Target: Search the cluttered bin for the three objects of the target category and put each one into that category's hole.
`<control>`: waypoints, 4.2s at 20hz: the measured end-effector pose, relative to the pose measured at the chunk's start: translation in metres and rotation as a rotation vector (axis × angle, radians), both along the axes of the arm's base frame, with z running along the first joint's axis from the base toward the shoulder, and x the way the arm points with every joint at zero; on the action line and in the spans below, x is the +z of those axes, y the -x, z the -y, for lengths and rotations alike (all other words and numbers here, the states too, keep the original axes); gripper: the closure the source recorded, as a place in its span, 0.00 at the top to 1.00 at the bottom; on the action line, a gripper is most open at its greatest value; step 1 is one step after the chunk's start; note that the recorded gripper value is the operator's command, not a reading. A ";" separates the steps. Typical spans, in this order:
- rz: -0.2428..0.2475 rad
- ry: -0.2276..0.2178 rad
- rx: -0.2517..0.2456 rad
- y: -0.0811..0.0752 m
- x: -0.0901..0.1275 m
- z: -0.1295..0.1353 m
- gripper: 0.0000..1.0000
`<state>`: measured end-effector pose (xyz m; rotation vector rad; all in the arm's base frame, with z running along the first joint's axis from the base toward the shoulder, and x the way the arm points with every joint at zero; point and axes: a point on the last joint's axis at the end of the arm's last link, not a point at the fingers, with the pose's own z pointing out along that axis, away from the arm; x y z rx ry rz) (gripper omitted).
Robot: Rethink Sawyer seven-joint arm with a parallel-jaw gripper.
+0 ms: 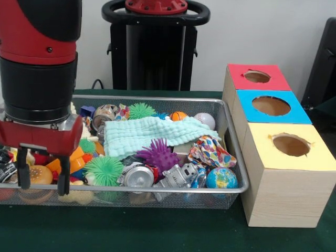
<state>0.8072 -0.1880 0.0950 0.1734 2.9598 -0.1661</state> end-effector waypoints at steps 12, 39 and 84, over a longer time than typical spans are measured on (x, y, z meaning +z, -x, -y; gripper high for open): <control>-0.088 -0.028 -0.001 0.054 0.005 0.005 1.00; -0.119 -0.026 0.021 0.070 0.007 -0.005 1.00; -0.140 -0.051 0.057 0.079 -0.052 -0.030 1.00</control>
